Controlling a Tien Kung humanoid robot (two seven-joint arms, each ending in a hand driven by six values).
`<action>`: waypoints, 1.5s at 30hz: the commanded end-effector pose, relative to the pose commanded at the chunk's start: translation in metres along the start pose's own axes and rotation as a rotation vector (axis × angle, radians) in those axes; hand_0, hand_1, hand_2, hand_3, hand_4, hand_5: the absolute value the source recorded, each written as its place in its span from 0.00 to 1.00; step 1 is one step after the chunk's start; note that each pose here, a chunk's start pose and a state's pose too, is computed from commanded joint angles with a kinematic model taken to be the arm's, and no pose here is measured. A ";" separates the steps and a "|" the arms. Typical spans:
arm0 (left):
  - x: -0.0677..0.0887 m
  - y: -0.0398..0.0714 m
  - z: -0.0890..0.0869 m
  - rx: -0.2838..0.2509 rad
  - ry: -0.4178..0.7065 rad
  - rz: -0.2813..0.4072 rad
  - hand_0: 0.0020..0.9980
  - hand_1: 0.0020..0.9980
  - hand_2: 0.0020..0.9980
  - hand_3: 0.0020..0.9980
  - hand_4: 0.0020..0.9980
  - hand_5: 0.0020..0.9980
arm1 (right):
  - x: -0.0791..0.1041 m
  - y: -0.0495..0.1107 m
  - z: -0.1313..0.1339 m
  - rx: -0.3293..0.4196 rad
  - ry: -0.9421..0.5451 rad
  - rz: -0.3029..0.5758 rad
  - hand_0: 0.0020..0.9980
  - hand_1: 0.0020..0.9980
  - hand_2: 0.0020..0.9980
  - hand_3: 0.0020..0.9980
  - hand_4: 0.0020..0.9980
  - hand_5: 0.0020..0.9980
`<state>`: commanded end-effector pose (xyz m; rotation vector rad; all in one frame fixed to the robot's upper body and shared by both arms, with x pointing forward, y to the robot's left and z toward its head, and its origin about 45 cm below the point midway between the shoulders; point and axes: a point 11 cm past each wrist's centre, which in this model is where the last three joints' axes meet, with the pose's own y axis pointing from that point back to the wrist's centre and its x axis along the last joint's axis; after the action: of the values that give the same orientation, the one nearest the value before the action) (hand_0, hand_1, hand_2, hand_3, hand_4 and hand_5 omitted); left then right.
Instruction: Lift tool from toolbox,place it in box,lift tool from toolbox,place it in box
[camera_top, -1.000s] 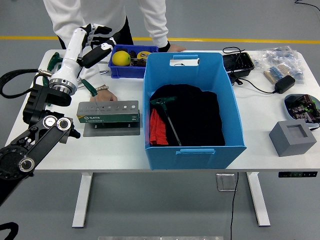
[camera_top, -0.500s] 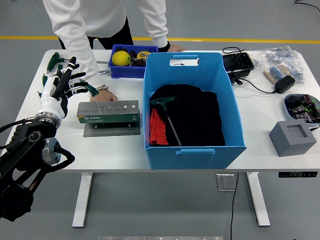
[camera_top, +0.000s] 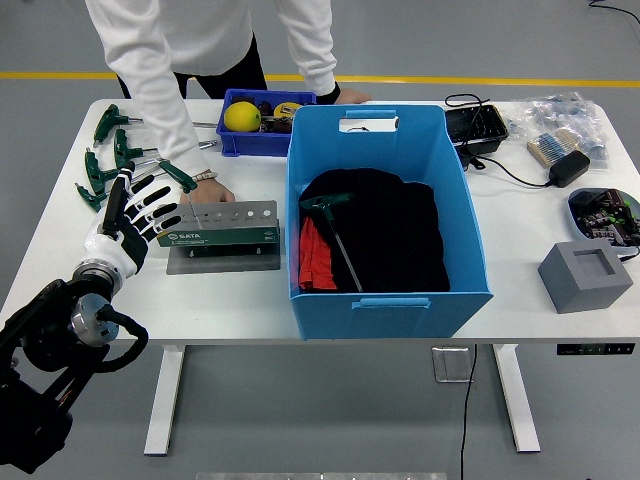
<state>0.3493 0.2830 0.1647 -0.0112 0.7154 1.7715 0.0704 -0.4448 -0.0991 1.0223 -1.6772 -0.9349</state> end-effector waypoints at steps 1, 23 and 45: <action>0.000 -0.001 -0.001 0.005 0.002 0.002 0.36 0.42 0.56 0.74 0.72 0.75 | 0.000 0.000 0.000 0.000 0.000 0.000 0.71 0.70 0.77 0.62 0.83 0.76; -0.001 -0.018 -0.034 0.160 0.193 0.004 0.36 0.44 0.58 0.84 0.76 0.85 | -0.001 0.000 0.000 0.001 0.007 -0.003 0.71 0.70 0.77 0.62 0.83 0.76; -0.018 -0.036 -0.033 0.159 0.175 -0.028 0.37 0.47 0.60 0.85 0.77 0.88 | -0.002 0.000 0.002 -0.006 0.021 -0.003 0.71 0.70 0.76 0.61 0.83 0.77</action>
<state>0.3757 0.2574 0.1278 -0.0689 0.9769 1.6966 0.0683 -0.4430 -0.1002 1.0279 -1.6552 -0.9273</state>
